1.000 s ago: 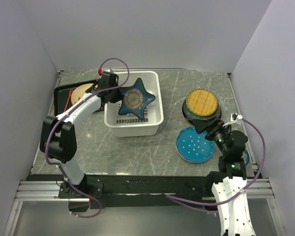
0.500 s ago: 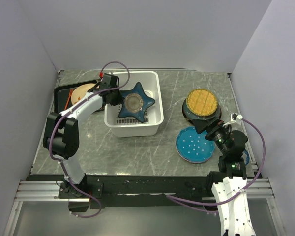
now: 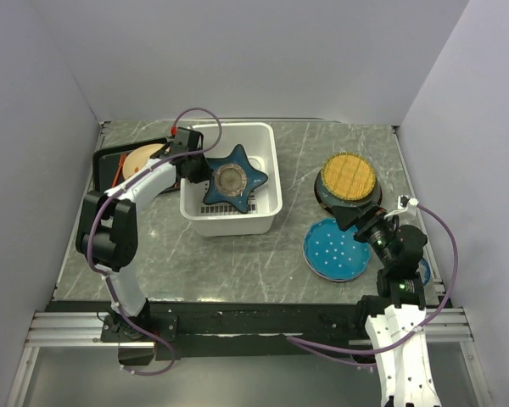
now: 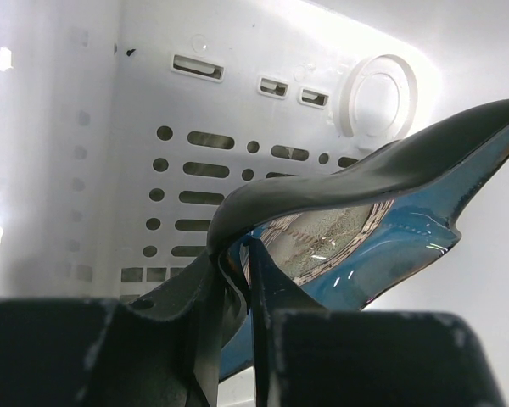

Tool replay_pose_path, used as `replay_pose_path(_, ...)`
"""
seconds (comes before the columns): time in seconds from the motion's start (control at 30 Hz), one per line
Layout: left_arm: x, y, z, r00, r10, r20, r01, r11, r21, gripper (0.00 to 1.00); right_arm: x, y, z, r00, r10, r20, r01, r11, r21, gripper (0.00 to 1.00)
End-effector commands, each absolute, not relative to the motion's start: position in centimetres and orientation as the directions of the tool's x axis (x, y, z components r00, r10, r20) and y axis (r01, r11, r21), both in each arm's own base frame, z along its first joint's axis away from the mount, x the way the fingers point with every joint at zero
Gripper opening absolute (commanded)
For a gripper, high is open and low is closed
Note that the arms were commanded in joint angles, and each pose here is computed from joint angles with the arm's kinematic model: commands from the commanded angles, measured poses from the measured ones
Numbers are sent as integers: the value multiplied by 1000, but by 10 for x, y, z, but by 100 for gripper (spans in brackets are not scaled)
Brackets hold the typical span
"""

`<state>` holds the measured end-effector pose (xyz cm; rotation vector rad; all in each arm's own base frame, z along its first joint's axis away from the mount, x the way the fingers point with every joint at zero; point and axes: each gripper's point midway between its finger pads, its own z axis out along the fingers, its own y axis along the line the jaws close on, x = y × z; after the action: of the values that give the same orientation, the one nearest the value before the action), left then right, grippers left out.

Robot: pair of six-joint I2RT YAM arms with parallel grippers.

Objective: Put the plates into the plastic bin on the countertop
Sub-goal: Place the plate in the plastic bin.

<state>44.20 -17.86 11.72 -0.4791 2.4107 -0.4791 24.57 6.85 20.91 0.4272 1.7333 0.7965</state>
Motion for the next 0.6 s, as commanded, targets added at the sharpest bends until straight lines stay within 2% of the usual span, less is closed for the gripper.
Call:
replay_pose_path(0.0, 448, -180, 121, -740, -423, -523, -174, 871, -458, 11, 246, 68, 212, -290, 629, -722, -128, 722, 680, 100)
replay_pose_path(0.27, 448, -177, 113, -756, -411, -509, -176, 878, -446, 22, 246, 69, 209, -301, 631, -715, -125, 717, 686, 100)
replay_pose_path(0.43, 447, -176, 112, -756, -407, -513, -178, 881, -438, 37, 245, 69, 209, -303, 629, -716, -124, 719, 684, 100)
replay_pose_path(0.57, 446, -174, 114, -751, -406, -520, -175, 883, -436, 41, 245, 69, 208, -304, 631, -714, -120, 718, 686, 100)
